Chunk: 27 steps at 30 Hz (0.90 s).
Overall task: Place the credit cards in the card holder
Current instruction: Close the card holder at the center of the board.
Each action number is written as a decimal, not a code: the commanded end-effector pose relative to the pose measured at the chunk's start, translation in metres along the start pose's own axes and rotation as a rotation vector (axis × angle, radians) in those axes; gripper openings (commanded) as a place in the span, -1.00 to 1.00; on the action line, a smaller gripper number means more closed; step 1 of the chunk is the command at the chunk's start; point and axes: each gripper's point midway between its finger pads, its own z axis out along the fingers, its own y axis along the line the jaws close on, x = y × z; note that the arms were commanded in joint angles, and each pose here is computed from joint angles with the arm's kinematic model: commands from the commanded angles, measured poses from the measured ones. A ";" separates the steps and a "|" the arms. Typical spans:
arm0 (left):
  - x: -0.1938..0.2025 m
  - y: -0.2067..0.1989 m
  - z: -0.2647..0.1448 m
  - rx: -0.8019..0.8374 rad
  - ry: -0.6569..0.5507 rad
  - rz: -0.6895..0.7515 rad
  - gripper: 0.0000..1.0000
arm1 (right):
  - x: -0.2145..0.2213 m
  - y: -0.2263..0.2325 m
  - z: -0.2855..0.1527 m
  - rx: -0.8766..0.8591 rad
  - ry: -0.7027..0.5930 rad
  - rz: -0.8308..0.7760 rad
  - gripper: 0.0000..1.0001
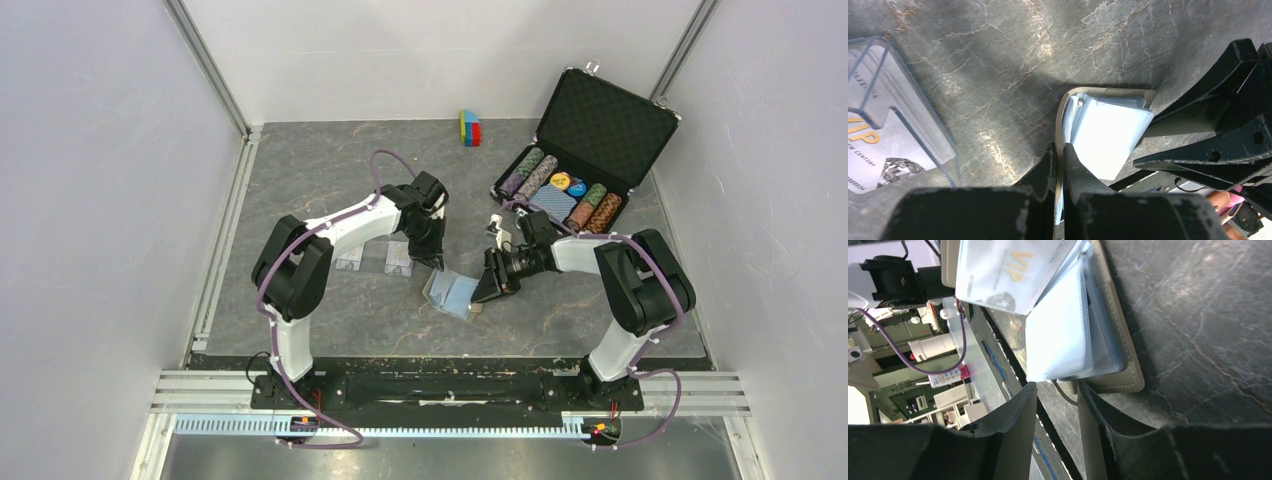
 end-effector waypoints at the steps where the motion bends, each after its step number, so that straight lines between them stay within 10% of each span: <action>1: -0.030 0.002 -0.020 0.003 -0.101 -0.011 -0.96 | 0.011 0.012 0.000 -0.070 0.056 -0.029 -0.24; 11: -0.034 0.012 -0.028 -0.068 -0.084 0.063 -0.92 | 0.029 0.004 0.001 -0.048 0.115 -0.002 -0.26; 19: -0.021 -0.012 -0.026 0.032 -0.042 0.100 -0.13 | 0.023 -0.008 -0.001 0.043 0.106 0.004 -0.25; 27: -0.007 -0.054 -0.012 0.183 -0.007 0.110 -0.03 | -0.002 0.000 -0.006 0.040 0.031 -0.022 -0.23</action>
